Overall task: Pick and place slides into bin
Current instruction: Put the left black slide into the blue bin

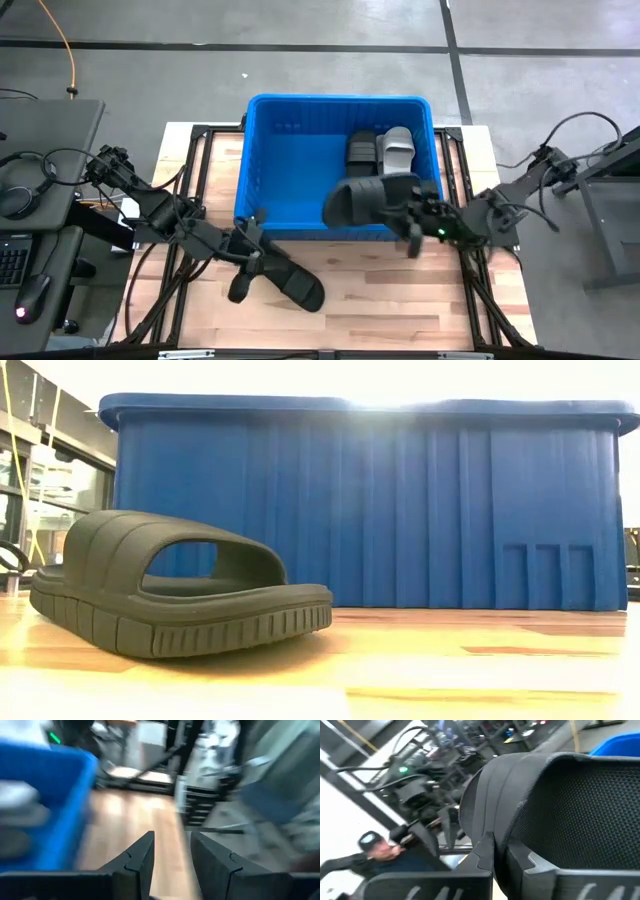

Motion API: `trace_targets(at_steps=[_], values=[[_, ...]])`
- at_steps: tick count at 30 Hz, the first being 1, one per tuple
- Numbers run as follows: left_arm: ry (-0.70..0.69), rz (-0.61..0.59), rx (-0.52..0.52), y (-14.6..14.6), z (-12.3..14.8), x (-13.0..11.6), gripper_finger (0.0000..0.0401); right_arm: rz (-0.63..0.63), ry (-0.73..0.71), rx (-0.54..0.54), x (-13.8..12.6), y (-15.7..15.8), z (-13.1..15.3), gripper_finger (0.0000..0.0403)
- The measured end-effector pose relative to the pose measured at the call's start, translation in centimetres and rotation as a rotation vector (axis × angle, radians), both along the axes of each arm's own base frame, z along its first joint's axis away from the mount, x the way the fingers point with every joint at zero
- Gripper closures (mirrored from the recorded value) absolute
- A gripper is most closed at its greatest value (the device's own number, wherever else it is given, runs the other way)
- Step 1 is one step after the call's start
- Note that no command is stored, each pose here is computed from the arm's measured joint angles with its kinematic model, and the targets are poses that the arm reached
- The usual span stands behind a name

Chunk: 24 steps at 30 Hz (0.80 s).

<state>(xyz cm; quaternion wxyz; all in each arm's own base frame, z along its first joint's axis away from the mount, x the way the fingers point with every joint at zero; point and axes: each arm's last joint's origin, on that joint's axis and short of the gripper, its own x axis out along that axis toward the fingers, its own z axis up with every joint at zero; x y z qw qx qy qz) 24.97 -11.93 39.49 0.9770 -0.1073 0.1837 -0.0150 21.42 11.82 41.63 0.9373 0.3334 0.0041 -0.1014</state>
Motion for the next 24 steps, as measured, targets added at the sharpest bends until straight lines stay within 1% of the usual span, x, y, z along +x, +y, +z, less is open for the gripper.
trace_targets(at_steps=[3,4,5,6,7,10,13,18,21,24], values=[[-0.020,0.073,0.224,0.4,0.0,0.0,0.0284,-0.039,0.047,-0.015,1.7,-0.9,0.4,0.0402],[-0.023,0.114,0.274,0.6,0.0,0.0,0.0284,-0.044,0.064,-0.029,2.3,-1.1,0.5,0.0402],[-0.025,0.160,0.301,0.7,0.1,0.0,0.0284,-0.045,0.075,-0.043,2.9,-1.3,0.6,0.0402],[-0.030,0.209,0.299,0.9,0.1,0.0,0.0283,-0.042,0.087,-0.062,3.4,-1.4,0.7,0.0402],[-0.037,0.263,0.266,1.4,0.2,0.0,0.0284,-0.045,0.099,-0.085,3.9,-1.5,0.8,0.0402],[-0.053,0.379,0.078,3.2,0.6,-0.2,0.0283,-0.057,0.109,-0.129,5.3,-2.0,1.4,0.0402],[-0.051,0.394,-0.026,5.0,1.2,-0.8,0.0283,-0.080,0.139,-0.183,6.5,-2.4,1.6,0.0402],[-0.091,0.366,-0.100,7.1,2.7,-2.3,0.0276,-0.099,0.179,-0.229,7.9,-3.1,1.9,0.0402],[-0.115,0.392,-0.113,8.2,3.3,-3.1,0.0253,-0.091,0.191,-0.260,8.8,-3.2,1.9,0.0403],[-0.128,0.399,-0.126,9.0,3.6,-3.7,0.0217,-0.100,0.196,-0.277,9.4,-3.3,2.0,0.0403]])
